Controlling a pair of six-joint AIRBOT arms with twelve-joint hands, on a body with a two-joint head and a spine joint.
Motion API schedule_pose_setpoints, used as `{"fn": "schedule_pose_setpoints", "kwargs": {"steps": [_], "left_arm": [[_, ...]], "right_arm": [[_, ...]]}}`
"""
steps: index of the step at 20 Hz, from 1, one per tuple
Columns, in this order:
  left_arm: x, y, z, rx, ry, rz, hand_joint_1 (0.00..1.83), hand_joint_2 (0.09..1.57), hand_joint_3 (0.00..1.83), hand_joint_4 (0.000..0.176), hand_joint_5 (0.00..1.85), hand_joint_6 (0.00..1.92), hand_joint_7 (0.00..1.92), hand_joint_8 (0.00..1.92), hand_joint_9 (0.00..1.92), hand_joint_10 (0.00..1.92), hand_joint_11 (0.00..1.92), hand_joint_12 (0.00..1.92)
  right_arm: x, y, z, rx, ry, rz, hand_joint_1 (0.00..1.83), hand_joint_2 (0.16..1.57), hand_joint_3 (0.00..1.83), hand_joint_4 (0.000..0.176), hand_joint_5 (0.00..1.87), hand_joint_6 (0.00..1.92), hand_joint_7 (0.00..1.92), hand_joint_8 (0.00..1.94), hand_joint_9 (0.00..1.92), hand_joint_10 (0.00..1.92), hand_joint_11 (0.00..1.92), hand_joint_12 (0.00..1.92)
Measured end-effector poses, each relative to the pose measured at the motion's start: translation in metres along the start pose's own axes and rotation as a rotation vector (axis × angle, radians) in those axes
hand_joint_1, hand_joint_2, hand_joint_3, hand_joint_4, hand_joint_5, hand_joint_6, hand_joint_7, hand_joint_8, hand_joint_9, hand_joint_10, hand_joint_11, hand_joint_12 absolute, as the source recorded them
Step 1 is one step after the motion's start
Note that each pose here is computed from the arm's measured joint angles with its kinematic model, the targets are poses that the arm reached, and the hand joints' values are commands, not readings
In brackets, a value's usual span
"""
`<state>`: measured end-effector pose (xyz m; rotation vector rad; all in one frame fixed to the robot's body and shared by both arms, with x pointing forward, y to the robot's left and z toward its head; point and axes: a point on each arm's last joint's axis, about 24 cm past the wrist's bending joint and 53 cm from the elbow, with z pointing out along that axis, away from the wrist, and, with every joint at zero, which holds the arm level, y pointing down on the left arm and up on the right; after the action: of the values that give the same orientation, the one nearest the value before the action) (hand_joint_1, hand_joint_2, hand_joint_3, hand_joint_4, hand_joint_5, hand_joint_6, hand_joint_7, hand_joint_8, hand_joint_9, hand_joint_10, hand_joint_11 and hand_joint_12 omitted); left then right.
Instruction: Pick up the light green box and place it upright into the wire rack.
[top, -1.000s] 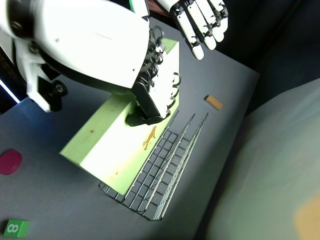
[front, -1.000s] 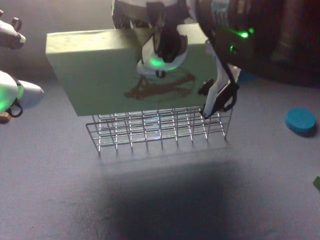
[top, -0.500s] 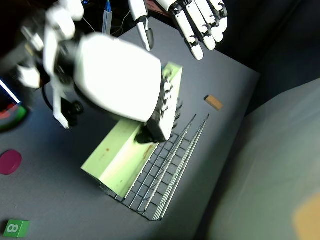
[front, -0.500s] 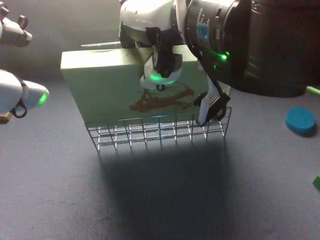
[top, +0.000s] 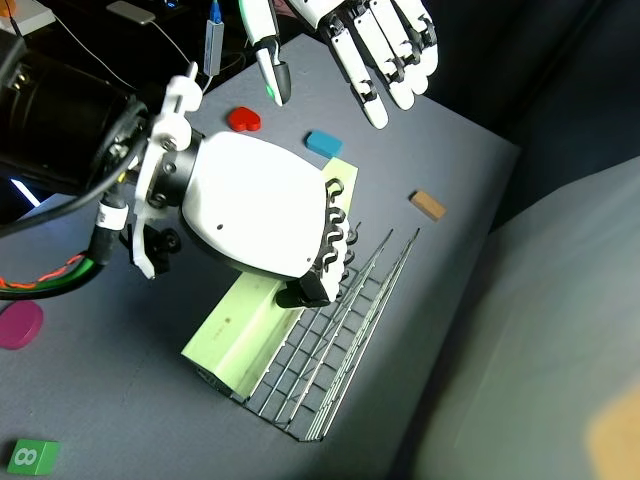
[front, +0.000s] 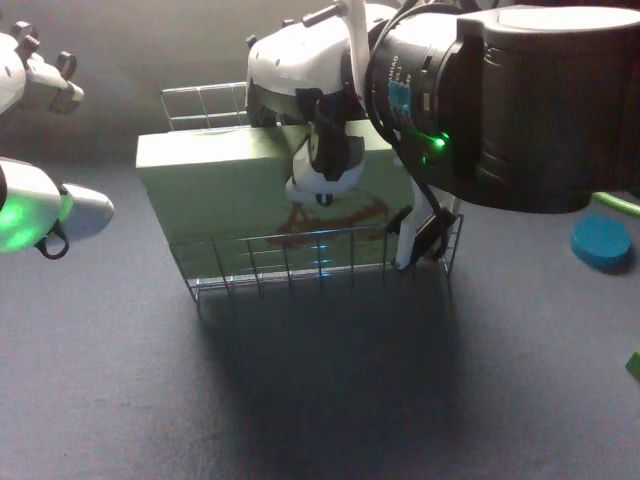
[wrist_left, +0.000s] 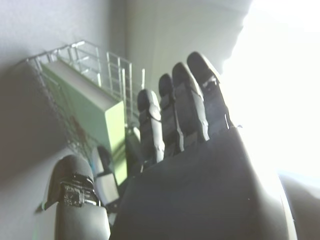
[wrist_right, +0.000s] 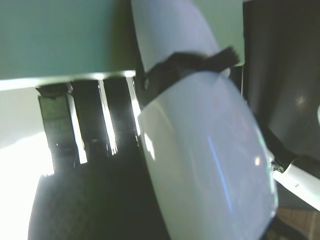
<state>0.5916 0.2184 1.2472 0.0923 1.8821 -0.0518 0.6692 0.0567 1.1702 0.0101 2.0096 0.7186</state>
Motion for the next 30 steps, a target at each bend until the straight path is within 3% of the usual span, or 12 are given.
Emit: {"fn": "schedule_pose_setpoints", "kwargs": {"steps": [15, 19, 20, 21, 22, 23, 25, 27, 30], "left_arm": [[0.000, -0.012, -0.002, 0.026, -0.001, -0.004, 0.07, 1.16, 0.00, 0.056, 0.34, 0.00, 0.26, 0.00, 0.23, 0.00, 0.00, 0.73], [0.001, -0.011, -0.002, 0.025, 0.001, 0.002, 0.07, 1.16, 0.00, 0.056, 0.34, 0.00, 0.27, 0.01, 0.24, 0.00, 0.00, 0.73], [0.001, -0.011, -0.002, 0.025, 0.002, 0.002, 0.07, 1.16, 0.00, 0.056, 0.34, 0.00, 0.27, 0.01, 0.24, 0.00, 0.00, 0.73], [0.001, -0.011, -0.002, 0.025, 0.001, 0.003, 0.07, 1.16, 0.00, 0.056, 0.34, 0.00, 0.27, 0.00, 0.23, 0.00, 0.00, 0.73], [0.001, -0.011, -0.002, 0.025, 0.001, 0.002, 0.07, 1.16, 0.00, 0.056, 0.34, 0.00, 0.27, 0.00, 0.23, 0.00, 0.00, 0.74], [0.001, -0.010, -0.001, 0.023, 0.002, 0.001, 0.07, 1.16, 0.00, 0.056, 0.33, 0.00, 0.27, 0.00, 0.23, 0.00, 0.00, 0.73], [0.001, -0.010, -0.001, 0.024, 0.003, 0.001, 0.07, 1.16, 0.00, 0.056, 0.33, 0.00, 0.27, 0.00, 0.23, 0.00, 0.00, 0.73], [0.001, -0.014, 0.000, 0.028, 0.006, 0.005, 0.07, 1.16, 0.00, 0.056, 0.33, 0.00, 0.27, 0.00, 0.24, 0.00, 0.00, 0.74], [0.001, -0.035, 0.003, 0.072, 0.008, 0.017, 0.07, 1.16, 0.00, 0.055, 0.34, 0.00, 0.28, 0.01, 0.24, 0.00, 0.00, 0.74]], "right_arm": [[0.002, 0.003, 0.000, -0.011, 0.006, 0.002, 1.36, 1.17, 0.00, 0.000, 0.82, 1.03, 0.87, 1.14, 0.85, 1.45, 0.82, 1.48], [0.008, -0.001, 0.001, -0.005, 0.019, 0.001, 1.34, 1.23, 0.00, 0.000, 0.63, 1.30, 0.79, 1.27, 0.74, 1.54, 0.73, 1.47], [0.008, -0.001, 0.001, -0.003, 0.021, 0.003, 1.18, 1.24, 0.00, 0.000, 0.67, 1.36, 0.80, 1.32, 0.62, 1.11, 0.65, 1.45], [0.007, -0.002, 0.001, -0.004, 0.017, 0.000, 1.07, 1.19, 0.00, 0.000, 0.62, 0.74, 0.69, 0.76, 0.59, 0.87, 0.56, 1.42], [0.006, -0.001, 0.001, -0.006, 0.013, -0.006, 1.02, 1.16, 0.00, 0.000, 0.66, 0.36, 0.72, 0.40, 0.61, 0.65, 0.51, 1.35], [0.006, -0.001, 0.001, -0.006, 0.013, -0.005, 1.00, 1.15, 0.00, 0.000, 0.70, 0.17, 0.77, 0.21, 0.64, 0.50, 0.48, 1.30], [0.007, 0.000, 0.001, -0.008, 0.015, -0.003, 0.94, 1.13, 0.00, 0.000, 0.65, 0.02, 0.78, 0.04, 0.65, 0.31, 0.40, 1.27], [0.006, -0.001, 0.001, -0.008, 0.015, -0.003, 0.89, 1.11, 0.00, 0.000, 0.60, 0.00, 0.73, 0.00, 0.65, 0.17, 0.32, 1.24], [-0.006, -0.001, -0.006, -0.013, -0.001, 0.010, 0.83, 1.10, 0.00, 0.000, 0.57, 0.00, 0.68, 0.00, 0.61, 0.12, 0.29, 1.22]]}}
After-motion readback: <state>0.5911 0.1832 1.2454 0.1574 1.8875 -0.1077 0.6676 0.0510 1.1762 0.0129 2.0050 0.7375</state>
